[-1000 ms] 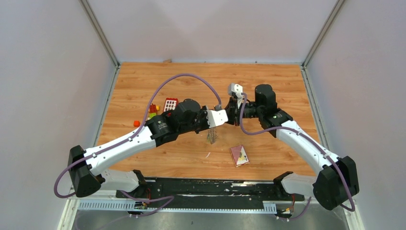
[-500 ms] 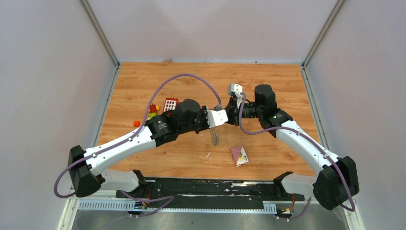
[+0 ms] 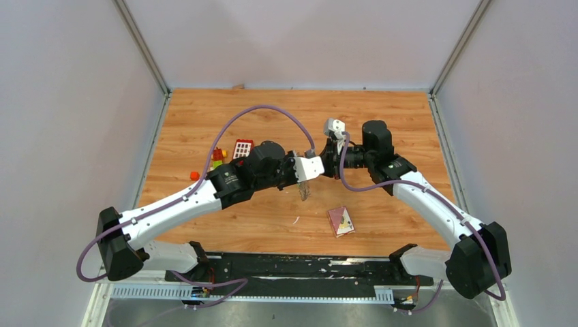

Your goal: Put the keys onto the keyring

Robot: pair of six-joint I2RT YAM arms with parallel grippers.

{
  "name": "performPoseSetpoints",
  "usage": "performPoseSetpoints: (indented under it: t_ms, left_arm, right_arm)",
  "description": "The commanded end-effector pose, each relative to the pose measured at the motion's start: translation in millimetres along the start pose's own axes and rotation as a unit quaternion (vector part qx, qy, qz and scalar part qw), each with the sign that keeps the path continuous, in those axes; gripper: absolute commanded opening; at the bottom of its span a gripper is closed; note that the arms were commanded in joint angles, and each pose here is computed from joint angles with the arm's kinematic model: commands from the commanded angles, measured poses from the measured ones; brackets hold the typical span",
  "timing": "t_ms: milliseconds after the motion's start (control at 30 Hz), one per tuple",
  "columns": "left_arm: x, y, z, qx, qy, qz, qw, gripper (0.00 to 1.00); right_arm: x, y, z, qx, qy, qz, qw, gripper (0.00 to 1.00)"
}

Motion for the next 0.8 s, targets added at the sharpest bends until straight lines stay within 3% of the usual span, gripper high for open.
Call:
performPoseSetpoints:
  t_ms: [0, 767]
  left_arm:
    - [9.7, 21.9, -11.1, -0.052, 0.018, 0.008, 0.998, 0.00]
    - [3.0, 21.8, -12.4, -0.061, 0.006, 0.027, 0.998, 0.00]
  right_arm:
    - [-3.3, 15.2, -1.5, -0.017, -0.010, -0.012, 1.000, 0.00]
    - [-17.4, 13.0, -2.0, -0.018, -0.035, 0.009, 0.999, 0.00]
Point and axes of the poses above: each gripper's point midway between its finger pads, its own z axis out along the fingers, its own x axis along the line the jaws close on, y = z × x, the point moved 2 cm from there along -z, back along the fingers, and after that the axes turned 14 degrees about z, right-handed, at the moved point
